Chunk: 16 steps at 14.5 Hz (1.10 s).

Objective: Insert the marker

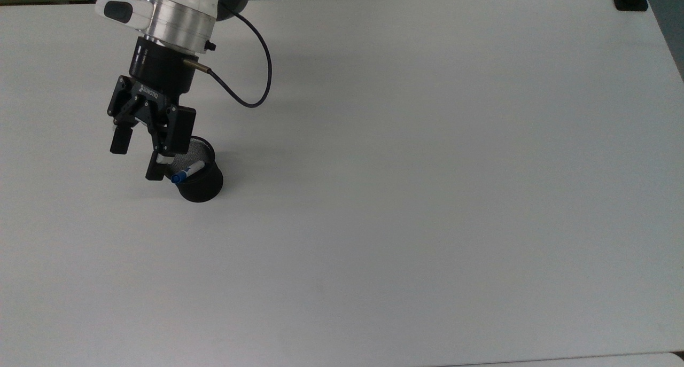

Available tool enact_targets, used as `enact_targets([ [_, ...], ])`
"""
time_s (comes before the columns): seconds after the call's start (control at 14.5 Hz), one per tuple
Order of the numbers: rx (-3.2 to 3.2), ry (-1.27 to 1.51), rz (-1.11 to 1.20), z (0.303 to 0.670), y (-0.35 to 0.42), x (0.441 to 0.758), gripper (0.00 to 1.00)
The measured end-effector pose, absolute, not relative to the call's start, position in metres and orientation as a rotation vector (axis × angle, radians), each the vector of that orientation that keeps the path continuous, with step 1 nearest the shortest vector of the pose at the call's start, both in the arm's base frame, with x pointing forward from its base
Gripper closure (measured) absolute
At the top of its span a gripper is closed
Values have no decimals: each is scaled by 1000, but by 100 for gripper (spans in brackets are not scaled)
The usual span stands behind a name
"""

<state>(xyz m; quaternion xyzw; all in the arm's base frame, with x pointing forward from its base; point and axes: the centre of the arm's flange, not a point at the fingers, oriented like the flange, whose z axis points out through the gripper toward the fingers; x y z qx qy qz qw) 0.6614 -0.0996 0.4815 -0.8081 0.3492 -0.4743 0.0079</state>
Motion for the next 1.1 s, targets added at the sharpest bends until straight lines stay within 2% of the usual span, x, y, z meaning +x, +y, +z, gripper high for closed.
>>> enact_targets([
  [0.35, -2525, 1258, -1406, 492, -87, 673, 0],
  [0.69, -2513, 1489, -1183, 516, -52, 685, 0],
  [0.9, -2581, 1484, -1071, 521, -24, 686, 0],
  [1.1, -2658, 1478, -864, 528, -12, 683, 0],
])
